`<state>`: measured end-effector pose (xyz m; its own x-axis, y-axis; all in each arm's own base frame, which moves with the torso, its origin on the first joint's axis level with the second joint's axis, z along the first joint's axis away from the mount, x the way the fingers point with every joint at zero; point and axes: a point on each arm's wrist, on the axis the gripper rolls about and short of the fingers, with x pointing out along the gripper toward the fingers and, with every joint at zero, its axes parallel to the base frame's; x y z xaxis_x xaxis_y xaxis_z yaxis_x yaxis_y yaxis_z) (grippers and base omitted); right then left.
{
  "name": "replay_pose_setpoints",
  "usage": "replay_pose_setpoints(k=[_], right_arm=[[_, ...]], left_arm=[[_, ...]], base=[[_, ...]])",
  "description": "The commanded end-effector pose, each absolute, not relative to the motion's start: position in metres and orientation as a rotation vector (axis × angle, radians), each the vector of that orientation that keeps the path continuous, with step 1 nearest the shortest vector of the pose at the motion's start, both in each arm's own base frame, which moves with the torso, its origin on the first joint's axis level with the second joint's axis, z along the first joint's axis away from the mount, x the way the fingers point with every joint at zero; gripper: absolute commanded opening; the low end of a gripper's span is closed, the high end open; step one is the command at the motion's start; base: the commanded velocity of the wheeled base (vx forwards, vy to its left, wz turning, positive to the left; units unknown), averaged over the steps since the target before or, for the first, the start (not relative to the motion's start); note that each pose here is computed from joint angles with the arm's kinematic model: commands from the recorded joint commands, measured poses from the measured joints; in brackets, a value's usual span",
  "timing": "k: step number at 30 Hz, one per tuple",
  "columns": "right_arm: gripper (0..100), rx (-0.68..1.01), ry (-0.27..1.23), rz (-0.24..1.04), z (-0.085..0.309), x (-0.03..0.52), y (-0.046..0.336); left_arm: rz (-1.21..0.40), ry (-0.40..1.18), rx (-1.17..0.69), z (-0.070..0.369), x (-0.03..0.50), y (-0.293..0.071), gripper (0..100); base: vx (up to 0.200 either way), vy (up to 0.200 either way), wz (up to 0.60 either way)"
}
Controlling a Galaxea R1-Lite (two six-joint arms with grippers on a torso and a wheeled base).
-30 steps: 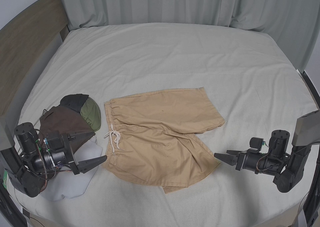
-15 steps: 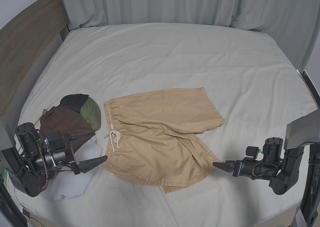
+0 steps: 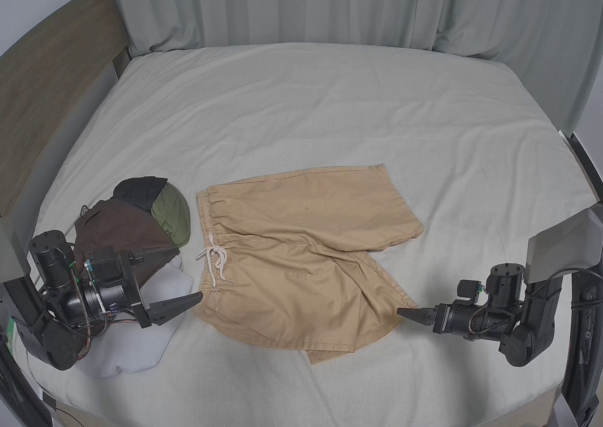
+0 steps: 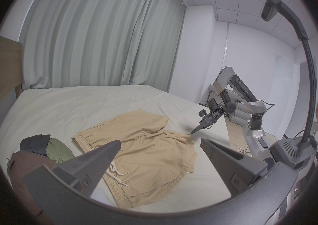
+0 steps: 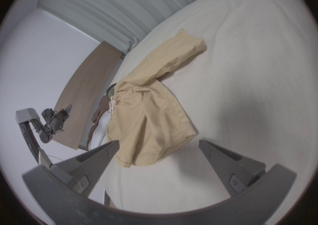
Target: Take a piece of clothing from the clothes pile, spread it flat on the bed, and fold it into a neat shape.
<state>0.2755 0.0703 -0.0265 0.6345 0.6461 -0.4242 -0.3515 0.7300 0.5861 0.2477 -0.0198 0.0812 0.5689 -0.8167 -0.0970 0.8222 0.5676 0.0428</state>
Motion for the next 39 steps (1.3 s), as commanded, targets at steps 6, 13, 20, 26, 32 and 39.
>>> replay_pose_setpoints(k=[6,13,20,26,32,39], right_arm=[[100,0.618,0.709,0.558,-0.031,0.281,0.074],[100,0.637,0.721,0.546,-0.040,0.287,0.075],[100,0.637,0.720,0.546,-0.045,0.292,0.076],[100,0.634,0.708,0.520,-0.050,0.297,0.079],[100,0.655,0.715,0.523,-0.050,0.297,0.085],[0,0.653,0.706,0.526,-0.049,0.299,0.085]], left_arm=[[-0.961,0.077,0.082,0.079,0.248,-0.019,100],[-0.961,0.080,0.081,0.078,0.248,-0.019,100],[-0.961,0.081,0.079,0.078,0.249,-0.019,100],[-0.961,0.082,0.078,0.078,0.248,-0.019,100],[-0.961,0.083,0.079,0.078,0.248,-0.019,100],[-0.961,0.083,0.079,0.078,0.248,-0.019,100]], base=[[0.000,0.000,0.00],[0.000,0.000,0.00],[0.000,0.000,0.00],[0.000,0.000,0.00],[0.000,0.000,0.00],[0.000,0.000,0.00]])
